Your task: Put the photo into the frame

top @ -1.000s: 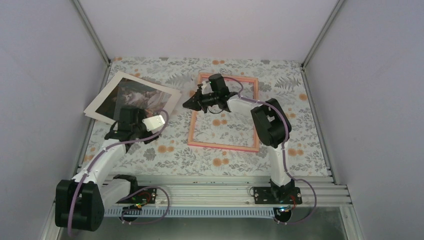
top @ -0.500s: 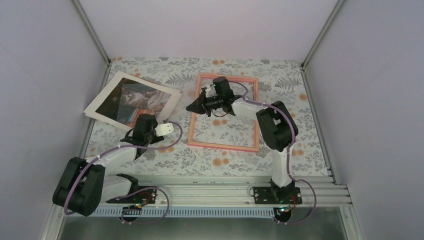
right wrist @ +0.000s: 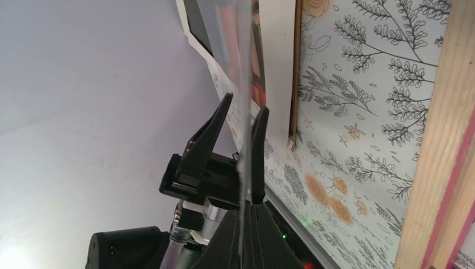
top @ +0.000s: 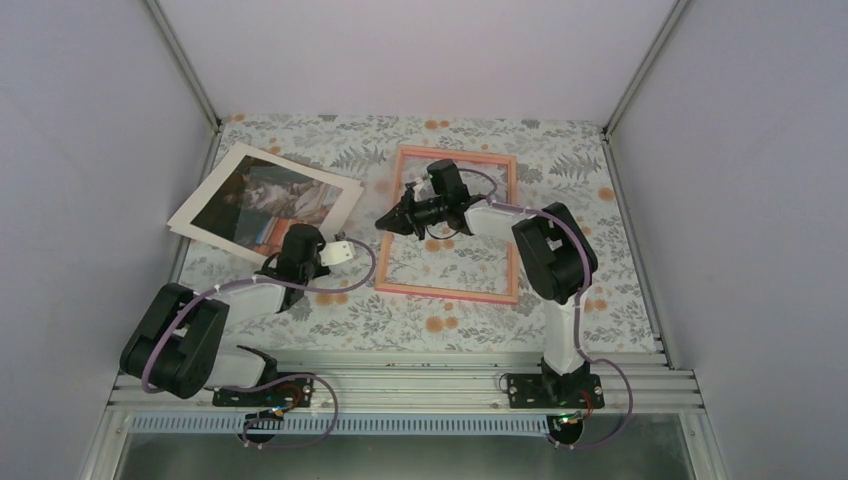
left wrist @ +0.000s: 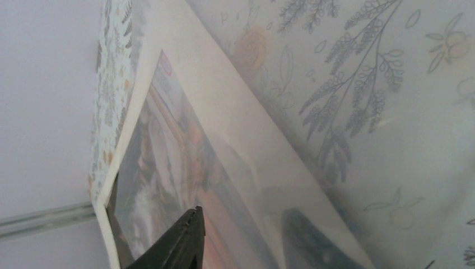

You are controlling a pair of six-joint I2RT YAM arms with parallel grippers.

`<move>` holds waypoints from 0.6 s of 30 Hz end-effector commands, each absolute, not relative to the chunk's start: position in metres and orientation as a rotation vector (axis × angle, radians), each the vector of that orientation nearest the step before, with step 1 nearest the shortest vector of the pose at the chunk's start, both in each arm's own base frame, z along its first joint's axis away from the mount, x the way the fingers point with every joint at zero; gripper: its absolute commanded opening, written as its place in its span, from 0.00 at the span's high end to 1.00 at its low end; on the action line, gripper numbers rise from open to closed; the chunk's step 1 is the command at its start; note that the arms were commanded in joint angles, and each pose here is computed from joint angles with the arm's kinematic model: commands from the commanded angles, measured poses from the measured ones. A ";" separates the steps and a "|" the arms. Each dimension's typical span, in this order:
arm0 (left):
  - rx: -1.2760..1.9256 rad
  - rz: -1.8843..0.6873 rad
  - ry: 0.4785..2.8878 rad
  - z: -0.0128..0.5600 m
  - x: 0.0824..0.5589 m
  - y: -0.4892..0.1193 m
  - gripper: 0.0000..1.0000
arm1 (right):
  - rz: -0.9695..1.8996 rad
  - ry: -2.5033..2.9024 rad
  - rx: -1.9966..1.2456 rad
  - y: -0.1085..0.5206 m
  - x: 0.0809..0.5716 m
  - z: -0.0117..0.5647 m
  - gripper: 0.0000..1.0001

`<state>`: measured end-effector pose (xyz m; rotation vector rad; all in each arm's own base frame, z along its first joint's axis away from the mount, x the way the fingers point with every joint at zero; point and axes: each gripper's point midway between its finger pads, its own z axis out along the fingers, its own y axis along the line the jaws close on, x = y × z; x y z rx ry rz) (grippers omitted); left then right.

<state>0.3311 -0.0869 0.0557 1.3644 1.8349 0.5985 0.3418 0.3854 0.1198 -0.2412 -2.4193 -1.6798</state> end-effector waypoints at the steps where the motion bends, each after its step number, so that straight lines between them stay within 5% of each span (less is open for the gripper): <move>1: 1.282 0.609 1.796 0.090 0.350 -0.093 0.70 | -1.746 -2.401 -0.186 0.381 0.340 0.146 0.97; 4: 1.267 0.529 1.835 0.107 0.347 -0.100 0.90 | -1.789 -2.441 -0.129 0.380 0.350 0.159 0.95; 6: 1.271 0.457 1.863 0.120 0.342 -0.105 0.97 | -1.825 -2.498 -0.081 0.377 0.363 0.171 0.83; 8: 1.284 0.377 1.910 0.129 0.332 -0.110 0.98 | -1.886 -2.552 -0.001 0.372 0.377 0.191 0.56; 10: 1.259 0.335 1.942 0.147 0.329 -0.112 0.98 | -1.942 -2.624 0.094 0.361 0.390 0.213 0.10; 11: 1.247 0.307 1.963 0.156 0.327 -0.113 0.98 | -1.965 -2.685 0.168 0.354 0.397 0.225 0.01; 18: 1.152 0.004 1.962 0.246 0.317 -0.145 0.98 | -1.939 -3.169 0.725 0.290 0.411 0.312 0.00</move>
